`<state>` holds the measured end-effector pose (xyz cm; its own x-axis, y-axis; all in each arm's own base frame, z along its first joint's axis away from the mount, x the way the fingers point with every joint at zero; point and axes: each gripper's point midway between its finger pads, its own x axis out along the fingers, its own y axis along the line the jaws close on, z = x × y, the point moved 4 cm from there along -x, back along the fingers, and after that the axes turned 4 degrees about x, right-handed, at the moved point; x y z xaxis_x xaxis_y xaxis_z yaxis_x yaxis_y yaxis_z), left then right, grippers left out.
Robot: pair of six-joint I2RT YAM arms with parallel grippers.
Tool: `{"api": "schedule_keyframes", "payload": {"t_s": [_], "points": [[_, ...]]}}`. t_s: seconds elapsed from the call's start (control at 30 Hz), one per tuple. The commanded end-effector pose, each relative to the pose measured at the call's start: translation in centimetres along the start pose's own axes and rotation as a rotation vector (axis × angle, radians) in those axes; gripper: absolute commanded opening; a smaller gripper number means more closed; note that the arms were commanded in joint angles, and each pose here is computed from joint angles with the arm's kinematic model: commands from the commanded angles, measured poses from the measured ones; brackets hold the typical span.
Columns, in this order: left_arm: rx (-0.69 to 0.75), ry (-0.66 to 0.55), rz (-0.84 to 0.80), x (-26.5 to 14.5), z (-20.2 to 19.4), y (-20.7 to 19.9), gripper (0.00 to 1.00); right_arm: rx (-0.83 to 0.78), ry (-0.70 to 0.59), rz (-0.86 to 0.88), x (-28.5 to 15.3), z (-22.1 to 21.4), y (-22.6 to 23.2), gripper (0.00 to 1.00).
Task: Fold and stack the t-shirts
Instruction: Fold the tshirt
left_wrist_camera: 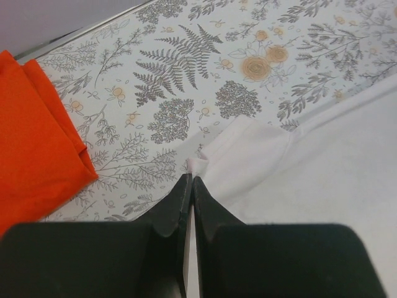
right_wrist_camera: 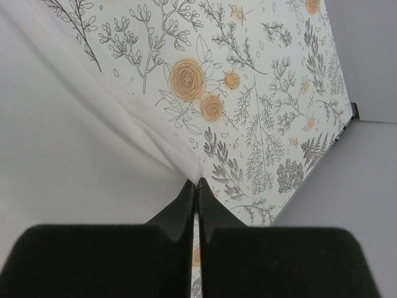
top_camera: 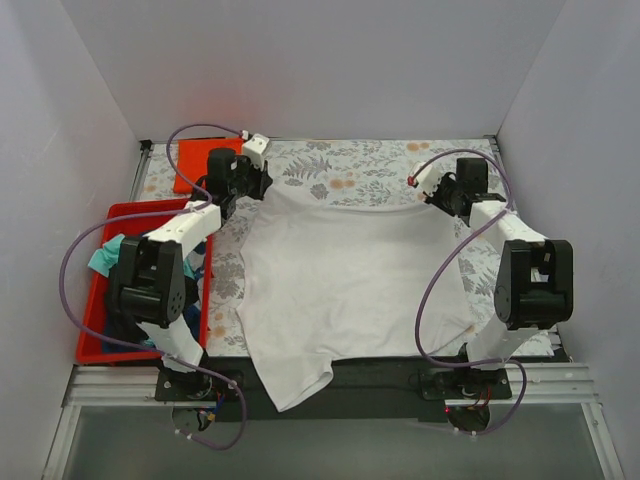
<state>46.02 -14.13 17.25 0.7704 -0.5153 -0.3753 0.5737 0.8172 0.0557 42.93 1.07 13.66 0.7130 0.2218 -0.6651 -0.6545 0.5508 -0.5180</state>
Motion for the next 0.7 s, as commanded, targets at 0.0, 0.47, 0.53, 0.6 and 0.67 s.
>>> {"api": "schedule_keyframes", "payload": {"t_s": [0.0,0.47,0.53,0.6,0.67], "points": [[0.055,-0.043,-0.04,-3.7,1.5,-2.0,0.0,-0.021,-0.045,-0.019,-1.5,0.7,-0.2,0.01],[0.012,0.131,-0.106,-11.2,-4.7,-8.5,0.0,-0.107,-0.024,0.03,-3.3,-1.5,3.4,0.01],[-0.009,0.152,-0.104,-11.8,-5.8,-8.9,0.0,-0.11,-0.017,0.044,-3.1,-1.9,3.8,0.01],[-0.015,0.195,-0.092,-12.1,-7.5,-9.0,0.0,-0.109,-0.01,0.057,-2.8,-2.2,4.2,0.01],[-0.01,0.219,-0.085,-12.2,-8.3,-9.0,0.0,-0.11,-0.002,0.062,-2.5,-2.5,4.4,0.01]]}}
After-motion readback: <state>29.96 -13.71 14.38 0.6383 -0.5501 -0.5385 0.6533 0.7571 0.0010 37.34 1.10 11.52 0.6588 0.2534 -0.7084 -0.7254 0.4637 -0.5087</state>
